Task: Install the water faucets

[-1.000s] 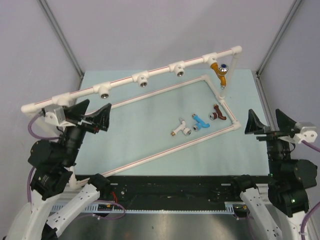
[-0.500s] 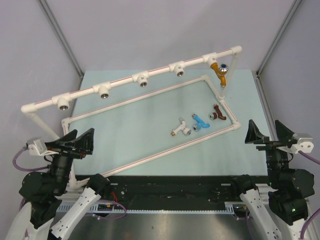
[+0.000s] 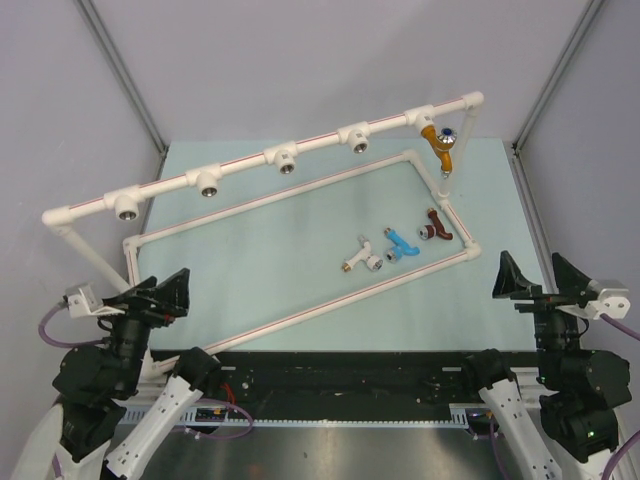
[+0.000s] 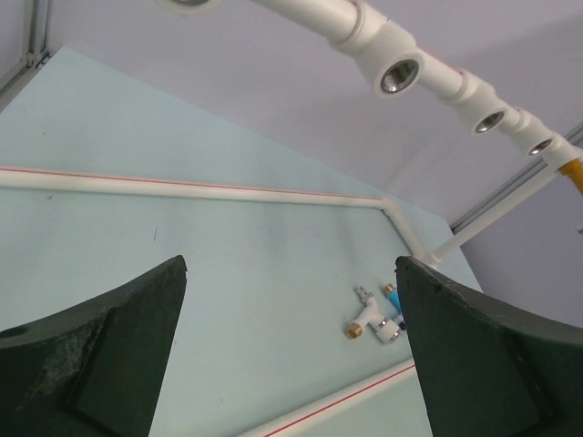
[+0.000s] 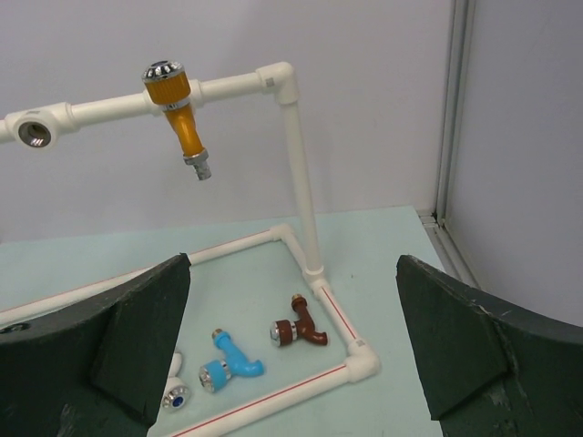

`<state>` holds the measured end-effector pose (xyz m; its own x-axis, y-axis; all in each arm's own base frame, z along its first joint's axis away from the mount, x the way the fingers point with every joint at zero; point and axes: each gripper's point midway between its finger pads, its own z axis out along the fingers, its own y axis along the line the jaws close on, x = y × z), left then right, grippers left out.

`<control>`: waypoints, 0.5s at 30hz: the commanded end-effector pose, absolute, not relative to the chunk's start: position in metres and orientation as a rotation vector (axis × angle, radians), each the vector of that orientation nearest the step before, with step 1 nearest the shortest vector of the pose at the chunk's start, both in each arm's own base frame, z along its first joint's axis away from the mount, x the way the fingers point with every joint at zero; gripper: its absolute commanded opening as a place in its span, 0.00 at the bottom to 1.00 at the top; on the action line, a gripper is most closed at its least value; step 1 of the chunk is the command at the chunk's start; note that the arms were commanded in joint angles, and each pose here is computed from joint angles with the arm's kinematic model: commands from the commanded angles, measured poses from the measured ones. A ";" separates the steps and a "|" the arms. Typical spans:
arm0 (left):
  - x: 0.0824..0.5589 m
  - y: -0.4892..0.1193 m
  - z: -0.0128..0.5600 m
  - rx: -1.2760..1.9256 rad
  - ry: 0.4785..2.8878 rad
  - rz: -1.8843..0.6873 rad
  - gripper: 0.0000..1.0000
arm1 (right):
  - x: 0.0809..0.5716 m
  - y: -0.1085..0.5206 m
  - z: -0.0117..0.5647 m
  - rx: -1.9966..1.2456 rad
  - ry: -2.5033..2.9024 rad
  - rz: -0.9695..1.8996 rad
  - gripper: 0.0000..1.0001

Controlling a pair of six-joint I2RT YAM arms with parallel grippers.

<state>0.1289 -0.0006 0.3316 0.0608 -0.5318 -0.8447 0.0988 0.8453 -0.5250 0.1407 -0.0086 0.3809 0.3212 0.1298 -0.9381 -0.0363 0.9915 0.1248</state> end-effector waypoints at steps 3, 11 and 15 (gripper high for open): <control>0.102 0.018 0.308 -0.462 1.427 -0.547 1.00 | 0.146 -0.006 0.350 0.030 1.350 0.071 1.00; 0.106 0.022 0.299 -0.524 1.442 -0.531 1.00 | 0.158 -0.007 0.302 0.136 1.498 0.087 1.00; 0.108 0.023 0.298 -0.531 1.437 -0.523 1.00 | 0.158 -0.010 0.301 0.154 1.497 0.077 1.00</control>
